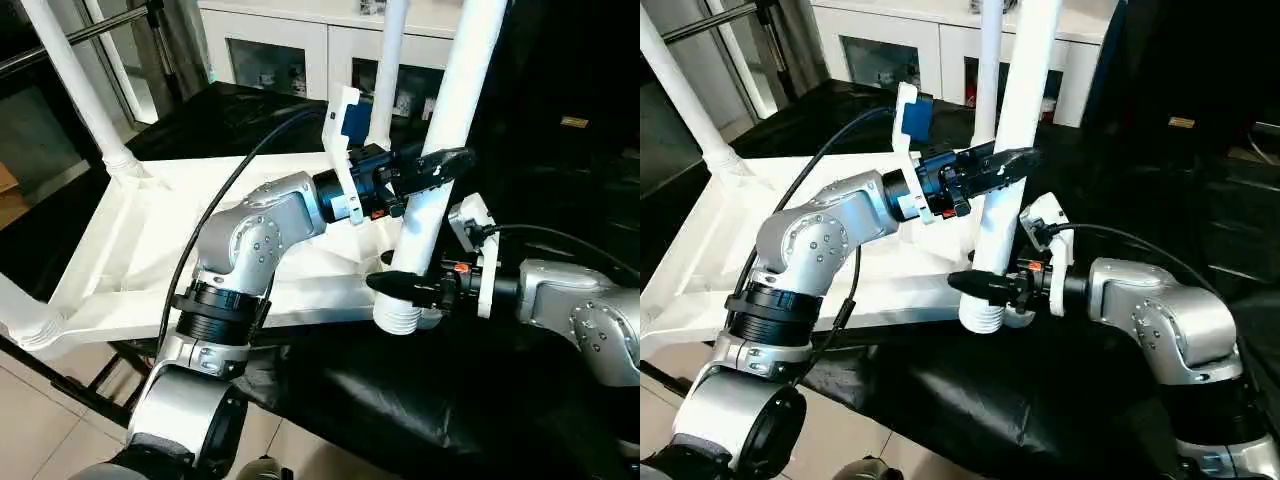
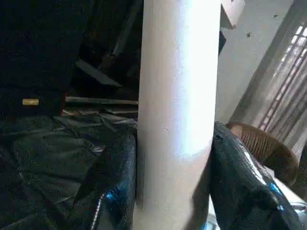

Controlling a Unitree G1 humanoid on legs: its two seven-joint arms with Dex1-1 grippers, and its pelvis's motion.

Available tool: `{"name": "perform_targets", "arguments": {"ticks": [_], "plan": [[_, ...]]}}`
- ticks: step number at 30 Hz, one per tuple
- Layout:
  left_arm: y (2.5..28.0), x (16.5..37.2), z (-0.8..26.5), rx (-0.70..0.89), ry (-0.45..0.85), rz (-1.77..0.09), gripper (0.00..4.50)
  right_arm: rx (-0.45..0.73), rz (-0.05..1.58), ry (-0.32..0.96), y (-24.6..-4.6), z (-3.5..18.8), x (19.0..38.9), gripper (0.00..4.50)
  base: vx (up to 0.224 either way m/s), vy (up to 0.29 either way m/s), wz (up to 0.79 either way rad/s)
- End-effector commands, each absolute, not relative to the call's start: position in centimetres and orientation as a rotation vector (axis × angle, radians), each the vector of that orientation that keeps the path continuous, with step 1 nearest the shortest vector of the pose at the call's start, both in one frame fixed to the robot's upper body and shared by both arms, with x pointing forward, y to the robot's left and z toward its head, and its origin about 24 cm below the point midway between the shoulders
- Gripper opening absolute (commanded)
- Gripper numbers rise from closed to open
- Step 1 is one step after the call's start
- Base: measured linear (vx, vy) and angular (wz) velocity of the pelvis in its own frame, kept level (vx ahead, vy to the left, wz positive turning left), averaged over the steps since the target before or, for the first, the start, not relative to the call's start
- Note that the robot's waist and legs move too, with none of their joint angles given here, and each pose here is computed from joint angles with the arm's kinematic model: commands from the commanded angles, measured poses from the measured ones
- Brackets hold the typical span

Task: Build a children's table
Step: Insert table leg to table base

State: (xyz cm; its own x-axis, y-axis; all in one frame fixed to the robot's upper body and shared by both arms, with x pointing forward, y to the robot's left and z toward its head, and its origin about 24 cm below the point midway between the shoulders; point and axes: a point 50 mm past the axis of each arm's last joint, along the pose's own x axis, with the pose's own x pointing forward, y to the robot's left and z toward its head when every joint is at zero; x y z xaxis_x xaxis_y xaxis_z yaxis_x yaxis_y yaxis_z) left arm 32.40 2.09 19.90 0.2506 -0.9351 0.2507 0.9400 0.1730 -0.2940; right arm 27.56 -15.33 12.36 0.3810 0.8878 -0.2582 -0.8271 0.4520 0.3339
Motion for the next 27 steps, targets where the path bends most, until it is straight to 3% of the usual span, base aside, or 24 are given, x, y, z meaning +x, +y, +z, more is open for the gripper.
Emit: {"name": "perform_targets", "arguments": {"ticks": [1,5,21,22,27], "plan": [[2.2,32.4,20.8,-0.407,-0.053,-1.325,1.77,0.17,1.085,0.424,-15.6,12.7,27.7,2.33,0.0,0.0,0.0],[2.1,32.5,20.8,-0.411,-0.057,-1.32,1.77,0.177,1.081,0.426,-15.6,12.5,27.7,1.98,0.0,0.0,0.0],[2.3,33.0,20.8,-0.419,-0.07,-1.259,1.77,0.18,1.074,0.416,-15.4,12.4,27.7,1.92,0.0,0.0,0.0],[2.4,33.0,21.0,-0.449,-0.081,-1.268,2.33,0.181,1.073,0.414,-15.4,12.4,27.7,1.92,0.0,0.0,0.0],[2.6,32.8,21.8,-0.497,-0.139,-1.284,2.74,0.185,1.071,0.407,-15.4,12.4,27.8,1.92,0.0,0.0,0.0]]}}
